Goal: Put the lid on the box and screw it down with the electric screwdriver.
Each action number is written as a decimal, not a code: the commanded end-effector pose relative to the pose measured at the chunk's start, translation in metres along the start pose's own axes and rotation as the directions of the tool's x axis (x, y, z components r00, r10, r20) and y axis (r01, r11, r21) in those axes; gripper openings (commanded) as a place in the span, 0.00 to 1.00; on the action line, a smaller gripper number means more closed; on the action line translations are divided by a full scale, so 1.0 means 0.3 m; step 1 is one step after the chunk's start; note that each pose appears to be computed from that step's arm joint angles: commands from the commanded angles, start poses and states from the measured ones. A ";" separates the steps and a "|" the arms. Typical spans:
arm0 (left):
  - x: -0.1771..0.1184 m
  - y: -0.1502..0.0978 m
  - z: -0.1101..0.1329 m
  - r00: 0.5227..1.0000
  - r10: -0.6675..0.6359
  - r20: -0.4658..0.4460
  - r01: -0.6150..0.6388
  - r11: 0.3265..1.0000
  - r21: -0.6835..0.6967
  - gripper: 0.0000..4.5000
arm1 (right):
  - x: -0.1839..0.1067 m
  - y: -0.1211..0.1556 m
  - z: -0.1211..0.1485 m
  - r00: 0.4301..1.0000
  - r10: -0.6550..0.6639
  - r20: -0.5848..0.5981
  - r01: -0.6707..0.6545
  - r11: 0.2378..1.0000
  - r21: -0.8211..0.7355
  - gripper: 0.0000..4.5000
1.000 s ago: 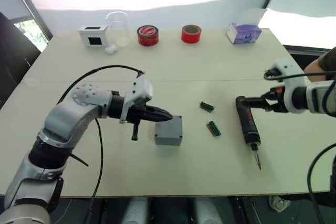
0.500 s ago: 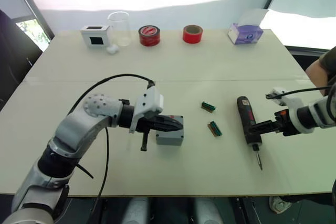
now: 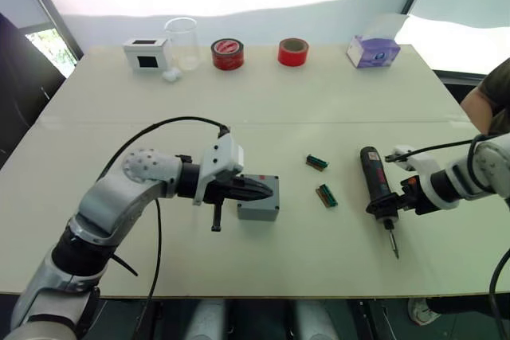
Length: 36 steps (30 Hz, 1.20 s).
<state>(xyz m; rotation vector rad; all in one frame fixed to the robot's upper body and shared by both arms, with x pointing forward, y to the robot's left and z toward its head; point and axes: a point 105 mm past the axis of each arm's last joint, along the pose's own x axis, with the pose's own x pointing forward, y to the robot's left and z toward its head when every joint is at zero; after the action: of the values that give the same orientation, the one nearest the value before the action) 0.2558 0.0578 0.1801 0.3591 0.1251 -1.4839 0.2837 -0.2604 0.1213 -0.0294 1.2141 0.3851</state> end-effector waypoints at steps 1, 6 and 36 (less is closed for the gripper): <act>-0.002 -0.013 0.021 1.000 0.002 0.013 -0.002 1.000 0.027 0.00 | 0.035 -0.016 -0.005 0.999 -0.042 -0.026 0.042 0.999 0.005 0.93; 0.003 -0.010 0.020 1.000 0.003 0.014 -0.004 1.000 0.023 0.00 | 0.062 -0.029 -0.008 0.996 -0.079 -0.046 0.077 0.997 -0.027 0.59; -0.060 0.144 -0.053 0.995 0.084 -0.044 -0.087 0.994 -0.059 0.00 | -0.385 0.349 0.476 0.112 0.260 0.959 -0.263 0.939 -0.223 0.39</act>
<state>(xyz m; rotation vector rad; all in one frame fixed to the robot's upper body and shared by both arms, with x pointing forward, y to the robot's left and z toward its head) 0.3001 0.0844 0.1714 0.3113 0.2126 -1.3676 0.3714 -0.1756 0.2540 0.5218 0.0274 0.4735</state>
